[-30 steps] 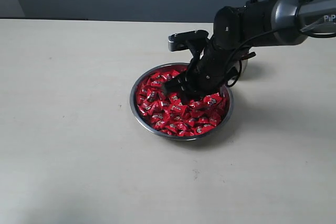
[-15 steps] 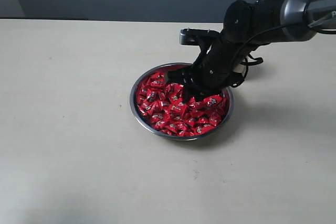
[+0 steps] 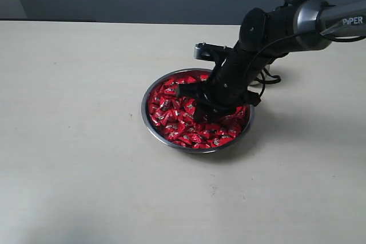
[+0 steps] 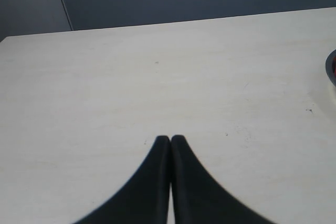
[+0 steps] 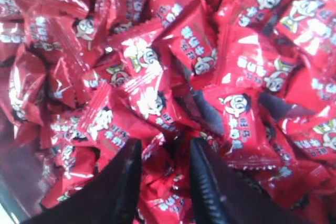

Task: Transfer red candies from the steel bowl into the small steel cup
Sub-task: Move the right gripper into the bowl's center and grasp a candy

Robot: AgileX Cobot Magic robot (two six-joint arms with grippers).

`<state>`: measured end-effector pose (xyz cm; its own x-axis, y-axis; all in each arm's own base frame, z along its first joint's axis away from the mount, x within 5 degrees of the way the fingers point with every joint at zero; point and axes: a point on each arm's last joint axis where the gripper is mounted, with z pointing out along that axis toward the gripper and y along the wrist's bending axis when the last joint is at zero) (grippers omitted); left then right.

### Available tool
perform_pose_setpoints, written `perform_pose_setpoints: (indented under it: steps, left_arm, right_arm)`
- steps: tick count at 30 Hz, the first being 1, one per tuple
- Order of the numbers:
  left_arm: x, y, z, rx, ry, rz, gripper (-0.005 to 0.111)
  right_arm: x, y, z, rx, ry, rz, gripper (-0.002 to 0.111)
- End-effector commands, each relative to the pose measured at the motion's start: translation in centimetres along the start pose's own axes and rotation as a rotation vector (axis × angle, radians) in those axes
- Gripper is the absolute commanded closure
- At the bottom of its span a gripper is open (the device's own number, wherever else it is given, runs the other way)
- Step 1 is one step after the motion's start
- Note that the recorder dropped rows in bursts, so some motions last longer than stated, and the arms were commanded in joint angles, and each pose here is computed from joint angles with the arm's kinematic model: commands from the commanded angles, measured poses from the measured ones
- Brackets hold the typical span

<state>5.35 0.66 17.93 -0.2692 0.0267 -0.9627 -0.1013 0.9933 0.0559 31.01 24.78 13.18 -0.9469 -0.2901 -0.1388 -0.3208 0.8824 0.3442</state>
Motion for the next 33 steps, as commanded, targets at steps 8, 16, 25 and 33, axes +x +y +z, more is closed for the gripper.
perform_pose_setpoints:
  steps: [8,16,25,33]
  left_arm:
    - [-0.4,0.0,-0.1,-0.001,-0.021,-0.001,0.106]
    - [-0.4,0.0,-0.1,-0.001,-0.021,-0.001,0.106]
    - [-0.4,0.0,-0.1,-0.001,-0.021,-0.001,0.106]
    - [-0.4,0.0,-0.1,-0.001,-0.021,-0.001,0.106]
  right_arm:
    - [-0.4,0.8,0.0,-0.087,-0.031,-0.003,0.077]
    - [-0.6,0.8,0.0,-0.090,-0.050,-0.058,0.077]
    - [-1.9,3.4,-1.7,-0.013,-0.033,-0.395,0.077]
    - [-2.3,5.2,-1.2,0.124,0.054,-0.556,0.077]
